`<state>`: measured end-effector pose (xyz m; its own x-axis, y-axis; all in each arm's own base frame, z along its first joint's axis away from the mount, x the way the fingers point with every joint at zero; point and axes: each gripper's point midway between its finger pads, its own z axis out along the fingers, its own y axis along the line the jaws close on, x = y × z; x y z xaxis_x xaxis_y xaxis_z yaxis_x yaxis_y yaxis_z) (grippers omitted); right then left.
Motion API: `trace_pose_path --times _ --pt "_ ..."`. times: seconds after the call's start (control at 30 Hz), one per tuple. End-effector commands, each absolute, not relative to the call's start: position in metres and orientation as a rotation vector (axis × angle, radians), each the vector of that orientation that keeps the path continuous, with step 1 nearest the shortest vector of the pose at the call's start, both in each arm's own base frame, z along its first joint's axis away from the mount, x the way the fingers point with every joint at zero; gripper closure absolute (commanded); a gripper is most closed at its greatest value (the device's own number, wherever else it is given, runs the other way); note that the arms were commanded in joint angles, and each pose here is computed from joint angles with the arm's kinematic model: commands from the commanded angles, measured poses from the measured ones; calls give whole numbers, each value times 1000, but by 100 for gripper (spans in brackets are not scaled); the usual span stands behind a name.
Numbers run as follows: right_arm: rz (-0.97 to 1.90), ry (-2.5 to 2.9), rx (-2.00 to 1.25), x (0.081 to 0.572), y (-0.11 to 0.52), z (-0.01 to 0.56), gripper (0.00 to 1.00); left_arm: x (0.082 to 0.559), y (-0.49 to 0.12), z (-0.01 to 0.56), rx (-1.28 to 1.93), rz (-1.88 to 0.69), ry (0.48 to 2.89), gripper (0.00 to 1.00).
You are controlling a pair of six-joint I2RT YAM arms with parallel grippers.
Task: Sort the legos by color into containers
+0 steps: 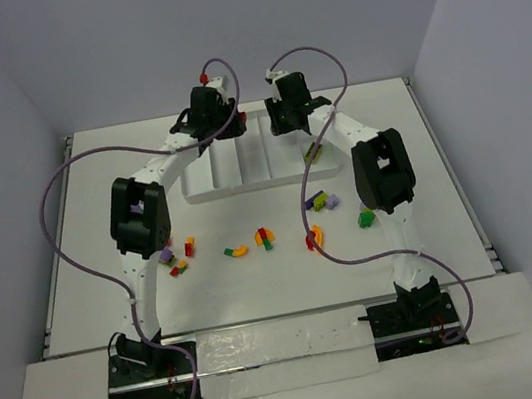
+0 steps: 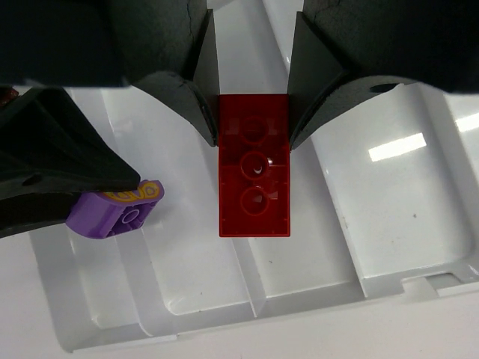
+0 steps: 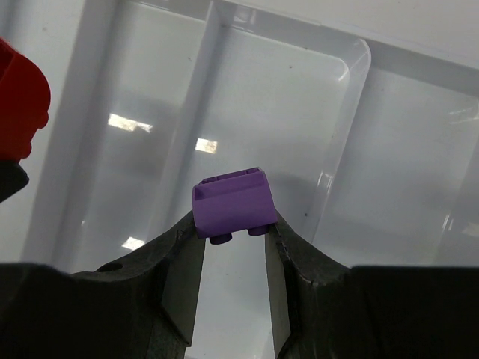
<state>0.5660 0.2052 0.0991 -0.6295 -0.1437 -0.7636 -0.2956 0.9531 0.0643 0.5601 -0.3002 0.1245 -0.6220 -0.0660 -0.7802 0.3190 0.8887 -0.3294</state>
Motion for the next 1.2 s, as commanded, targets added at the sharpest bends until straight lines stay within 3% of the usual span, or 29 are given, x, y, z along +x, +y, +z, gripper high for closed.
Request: trace_pose_path --times 0.0,0.27,0.43,0.57,0.67,0.73,0.9,1.07,1.17 --pt "97 2125 -242 598 196 133 100 577 -314 145 203 -505 2092 96" --pt "70 2138 -228 609 200 127 98 589 -320 120 171 -445 2112 89" --pt "79 2159 -230 613 204 118 83 594 -319 111 162 -424 2108 80" --pt "83 2159 -232 614 205 117 71 600 -320 111 174 -415 2089 67" --pt "88 2159 -238 615 206 117 60 603 -321 113 190 -408 2076 53" --pt "89 2157 -241 615 206 117 48 606 -322 117 195 -415 2059 37" --pt "96 2151 -242 615 208 123 31 607 -325 141 202 -434 2011 3" --pt "112 2117 -223 612 208 160 22 611 -318 185 178 -442 1942 1" --pt "123 2074 -215 601 204 201 16 604 -302 240 128 -513 1879 1"
